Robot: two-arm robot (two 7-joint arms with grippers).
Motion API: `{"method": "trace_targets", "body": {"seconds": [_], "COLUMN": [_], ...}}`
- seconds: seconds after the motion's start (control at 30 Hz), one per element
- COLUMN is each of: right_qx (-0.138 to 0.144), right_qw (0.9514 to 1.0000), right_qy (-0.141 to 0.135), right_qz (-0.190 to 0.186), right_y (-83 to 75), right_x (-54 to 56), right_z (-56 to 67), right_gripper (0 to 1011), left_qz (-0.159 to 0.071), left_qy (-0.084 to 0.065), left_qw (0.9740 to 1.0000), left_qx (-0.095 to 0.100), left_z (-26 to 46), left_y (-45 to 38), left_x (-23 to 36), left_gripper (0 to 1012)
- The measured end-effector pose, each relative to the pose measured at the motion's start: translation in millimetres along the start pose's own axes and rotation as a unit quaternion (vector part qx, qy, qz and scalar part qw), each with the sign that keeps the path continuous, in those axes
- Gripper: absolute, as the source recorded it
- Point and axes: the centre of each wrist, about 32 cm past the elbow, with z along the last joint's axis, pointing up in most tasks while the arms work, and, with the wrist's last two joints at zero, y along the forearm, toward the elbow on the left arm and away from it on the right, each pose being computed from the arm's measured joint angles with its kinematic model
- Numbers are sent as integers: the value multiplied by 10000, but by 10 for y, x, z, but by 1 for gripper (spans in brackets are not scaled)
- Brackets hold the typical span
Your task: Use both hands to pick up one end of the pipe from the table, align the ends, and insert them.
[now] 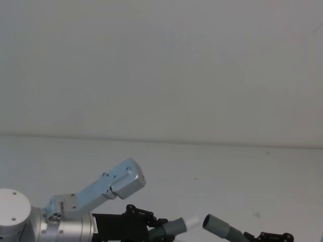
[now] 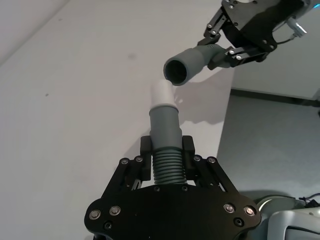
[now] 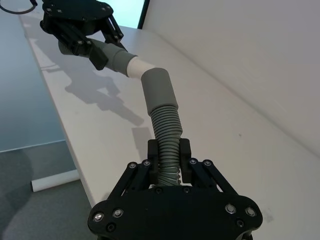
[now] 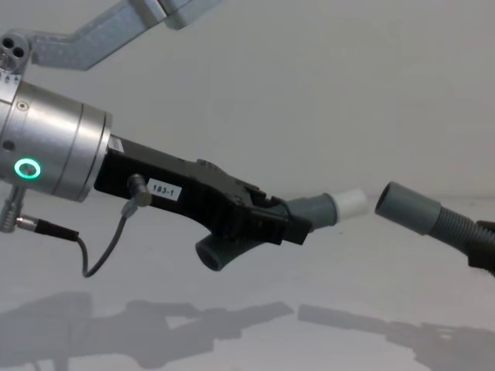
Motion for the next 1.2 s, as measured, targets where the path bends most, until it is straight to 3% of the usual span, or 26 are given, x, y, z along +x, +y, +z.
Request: {"method": "trace_targets", "body": {"seconds": [0.37,0.97,1.2], "right_qx": [41,-12,42], "right_qw": [10000,9999,9997], "right_qy": [-44,-143,-233], "right_qz": [13,-59,-37], "right_y": [-6,9,11], "right_x": [34,72,98], "right_z": [17,-58,-97], "right_gripper": [215,215,215], "left_qz": [-212,-108,-182], "left_qy": [-13,-59,-63], "left_qw": [9998,9999,9998], "left_qx": [-64,-56,-49], "left_z": [15,51,69], "left_y": [13,109,126], "left_x": [49,88,123], "left_gripper": [322,322,322]}}
